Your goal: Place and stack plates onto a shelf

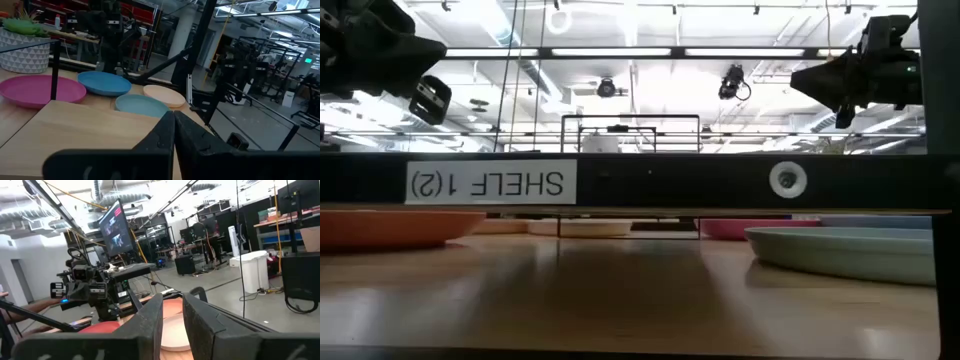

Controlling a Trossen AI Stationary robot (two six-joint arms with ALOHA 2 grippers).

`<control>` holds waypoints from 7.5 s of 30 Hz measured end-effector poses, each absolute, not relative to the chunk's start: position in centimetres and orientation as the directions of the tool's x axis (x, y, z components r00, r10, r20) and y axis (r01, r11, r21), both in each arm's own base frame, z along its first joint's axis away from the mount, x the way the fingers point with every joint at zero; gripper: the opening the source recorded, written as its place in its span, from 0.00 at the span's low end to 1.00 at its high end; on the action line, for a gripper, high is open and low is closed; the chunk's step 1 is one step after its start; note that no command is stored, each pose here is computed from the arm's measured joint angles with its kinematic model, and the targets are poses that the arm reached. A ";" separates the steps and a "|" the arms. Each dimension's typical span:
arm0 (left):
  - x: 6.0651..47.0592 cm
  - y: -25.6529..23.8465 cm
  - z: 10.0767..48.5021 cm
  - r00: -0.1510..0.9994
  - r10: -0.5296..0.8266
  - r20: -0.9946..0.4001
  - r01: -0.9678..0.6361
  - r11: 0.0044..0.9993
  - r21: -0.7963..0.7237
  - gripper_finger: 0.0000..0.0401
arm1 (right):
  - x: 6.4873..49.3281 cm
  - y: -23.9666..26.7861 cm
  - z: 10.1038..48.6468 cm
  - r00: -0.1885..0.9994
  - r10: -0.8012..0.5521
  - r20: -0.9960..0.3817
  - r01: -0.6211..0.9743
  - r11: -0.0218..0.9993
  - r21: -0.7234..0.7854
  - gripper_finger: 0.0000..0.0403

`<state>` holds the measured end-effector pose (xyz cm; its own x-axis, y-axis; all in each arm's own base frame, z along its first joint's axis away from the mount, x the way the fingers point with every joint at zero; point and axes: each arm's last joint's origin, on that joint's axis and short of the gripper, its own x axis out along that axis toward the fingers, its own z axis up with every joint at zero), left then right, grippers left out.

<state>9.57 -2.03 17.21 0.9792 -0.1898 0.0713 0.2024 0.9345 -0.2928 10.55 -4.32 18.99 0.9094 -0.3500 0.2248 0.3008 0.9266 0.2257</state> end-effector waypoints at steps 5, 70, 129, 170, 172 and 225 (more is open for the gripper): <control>9.6 -2.0 17.2 0.979 -0.190 0.071 0.202 0.934 -0.293 0.03 | 10.6 -4.3 19.0 0.909 -0.350 0.224 0.301 0.926 0.226 0.20; 9.5 -2.0 17.8 0.973 -0.191 0.130 0.224 0.917 -0.331 0.03 | 10.5 -4.3 19.1 0.905 -0.355 0.235 0.304 0.925 0.227 0.20; 9.3 -1.9 19.2 0.951 -0.149 0.271 0.202 0.963 -0.179 0.03 | 25.0 4.0 18.8 0.180 -0.222 -0.958 0.532 0.841 -0.095 0.40; 9.2 -1.9 19.3 0.946 -0.148 0.290 0.216 0.951 -0.220 0.03 | 27.7 7.9 21.7 -0.067 -0.159 -0.985 0.565 0.808 -0.169 0.03; 9.2 -1.9 19.4 0.945 -0.148 0.291 0.217 0.951 -0.221 0.03 | 28.3 9.4 22.8 0.027 -0.165 -0.986 0.419 0.897 -0.139 0.03; 11.8 0.3 20.9 0.826 0.478 -0.299 -0.517 0.854 -0.063 0.23 | 32.6 6.9 22.7 0.344 -0.311 -0.886 -0.008 0.943 -0.333 0.24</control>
<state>11.81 0.34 20.86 0.8260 0.4779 -0.2989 -0.5168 0.8538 -0.0631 32.57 6.91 22.69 0.3435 -0.3105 -0.8863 -0.0081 0.9427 -0.3334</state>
